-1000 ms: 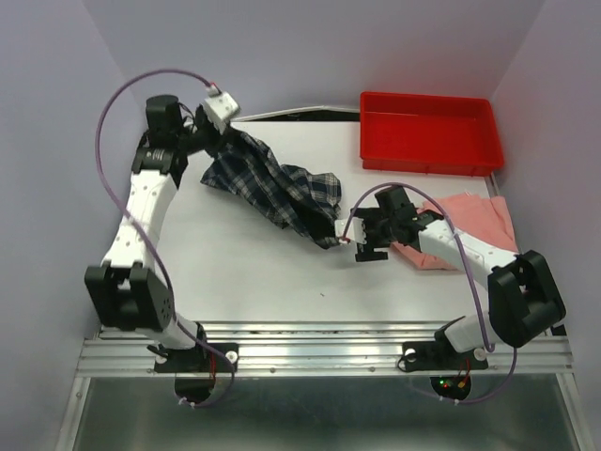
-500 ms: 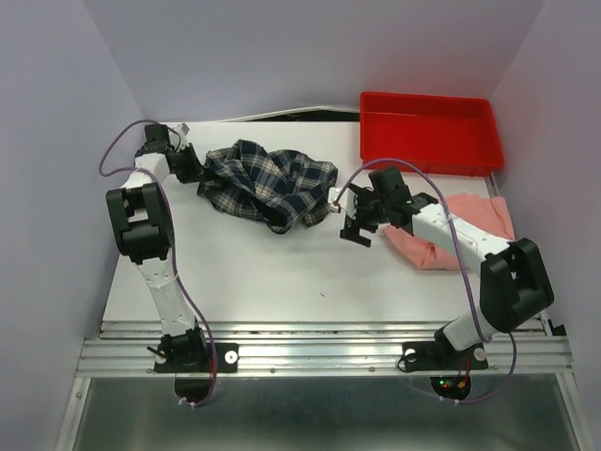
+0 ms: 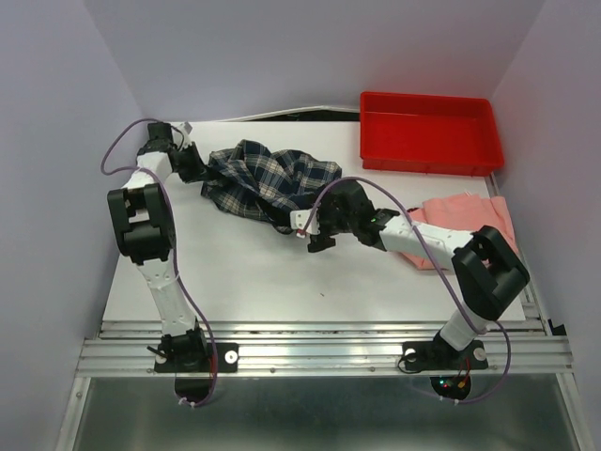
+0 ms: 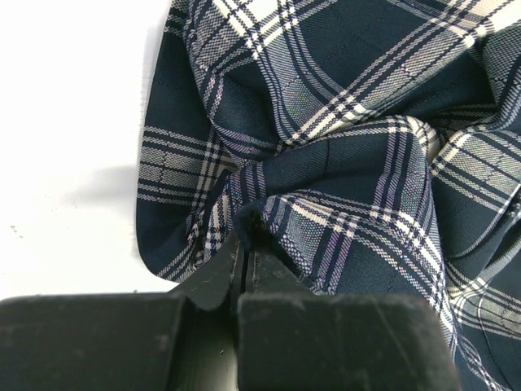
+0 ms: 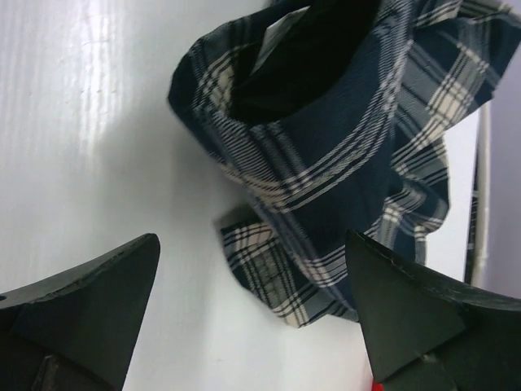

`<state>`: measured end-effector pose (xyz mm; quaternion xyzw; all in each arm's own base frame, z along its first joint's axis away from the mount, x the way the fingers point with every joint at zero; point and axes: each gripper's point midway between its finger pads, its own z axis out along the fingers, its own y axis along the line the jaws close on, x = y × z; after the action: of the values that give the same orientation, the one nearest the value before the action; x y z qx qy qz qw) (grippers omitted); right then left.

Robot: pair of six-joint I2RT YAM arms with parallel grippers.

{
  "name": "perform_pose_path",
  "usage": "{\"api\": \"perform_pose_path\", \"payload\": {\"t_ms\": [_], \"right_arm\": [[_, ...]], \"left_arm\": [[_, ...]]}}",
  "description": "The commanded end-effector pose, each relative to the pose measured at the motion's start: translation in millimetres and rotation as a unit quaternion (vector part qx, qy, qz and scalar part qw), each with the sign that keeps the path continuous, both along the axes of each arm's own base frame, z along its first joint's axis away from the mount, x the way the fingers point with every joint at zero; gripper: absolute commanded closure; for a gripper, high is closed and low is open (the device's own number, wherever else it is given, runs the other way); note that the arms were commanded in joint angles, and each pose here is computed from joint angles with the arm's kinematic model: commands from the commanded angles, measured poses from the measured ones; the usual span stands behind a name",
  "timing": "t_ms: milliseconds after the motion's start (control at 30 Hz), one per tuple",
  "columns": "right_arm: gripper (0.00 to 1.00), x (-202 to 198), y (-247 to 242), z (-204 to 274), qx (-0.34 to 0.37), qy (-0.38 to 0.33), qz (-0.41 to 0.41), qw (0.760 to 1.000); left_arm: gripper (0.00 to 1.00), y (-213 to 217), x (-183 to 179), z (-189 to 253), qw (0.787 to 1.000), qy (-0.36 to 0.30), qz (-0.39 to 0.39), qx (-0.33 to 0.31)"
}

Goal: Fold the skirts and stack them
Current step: Flatten the skirt out

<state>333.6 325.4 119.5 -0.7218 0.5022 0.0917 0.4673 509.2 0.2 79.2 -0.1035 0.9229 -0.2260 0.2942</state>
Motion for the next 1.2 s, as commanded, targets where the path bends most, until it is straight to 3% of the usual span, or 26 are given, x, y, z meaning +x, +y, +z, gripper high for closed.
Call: {"api": "perform_pose_path", "payload": {"t_ms": [0, 100, 433, 533, 567, 633, 667, 700, 733, 800, 900, 967, 1067, 1167], "right_arm": [[0.0, 22.6, 19.3, 34.7, 0.049, -0.082, -0.003, 0.995], [0.0, 22.2, 25.5, 43.0, 0.06, -0.1, 0.017, 0.993], [0.05, 6.9, 56.7, 21.0, 0.035, -0.055, 0.092, 0.994], [0.24, 7.5, 58.0, 18.5, 0.039, -0.047, 0.088, 0.994], [0.4, 12.3, 61.3, 28.3, 0.051, -0.058, 0.082, 0.994], [0.57, 18.6, 61.3, 39.5, 0.063, -0.051, 0.055, 0.995], [0.72, 21.2, 60.3, 53.0, 0.073, -0.057, 0.043, 0.995], [0.8, 29.1, 57.6, 69.7, 0.085, -0.066, 0.027, 0.994], [0.98, 36.1, 51.6, 81.9, 0.103, -0.053, -0.006, 0.993], [0.99, 61.5, 30.4, 134.8, 0.156, -0.061, -0.058, 0.984], [0.99, 89.5, -4.9, 190.6, 0.224, -0.034, -0.143, 0.963], [0.99, 111.9, -40.5, 237.2, 0.27, -0.028, -0.191, 0.943], [0.99, 123.5, -79.9, 281.2, 0.311, -0.022, -0.233, 0.921], [0.99, 116.7, -94.6, 308.5, 0.333, -0.024, -0.243, 0.911]], "left_arm": [[1.0, 0.6, -7.6, 39.0, 0.999, -0.03, -0.006, 0.012], [1.0, 0.9, -9.3, 44.7, 0.999, -0.036, -0.012, 0.018], [1.0, 1.6, -11.7, 56.8, 0.998, -0.05, -0.018, 0.02], [1.0, 4.2, -13.5, 59.2, 0.998, -0.053, -0.018, 0.024], [1.0, 6.5, -14.4, 59.3, 0.998, -0.052, -0.018, 0.025], [1.0, 10.2, -14.3, 63.8, 0.998, -0.058, -0.021, 0.034], [1.0, 14.5, -16.7, 68.6, 0.997, -0.059, -0.021, 0.037], [1.0, 17.9, -17.0, 74.4, 0.997, -0.065, -0.024, 0.043], [1.0, 22.0, -13.5, 91.1, 0.993, -0.091, -0.044, 0.06], [1.0, 29.2, -21.4, 108.3, 0.989, -0.101, -0.076, 0.073], [1.0, 29.4, -37.0, 154.7, 0.96, -0.166, -0.19, 0.119], [1.0, 29.3, -63.0, 184.0, 0.914, -0.217, -0.297, 0.167], [1.0, 30.0, -95.9, 217.7, 0.848, -0.273, -0.393, 0.227], [1.0, 32.1, -118.0, 248.0, 0.812, -0.313, -0.405, 0.279]]}}
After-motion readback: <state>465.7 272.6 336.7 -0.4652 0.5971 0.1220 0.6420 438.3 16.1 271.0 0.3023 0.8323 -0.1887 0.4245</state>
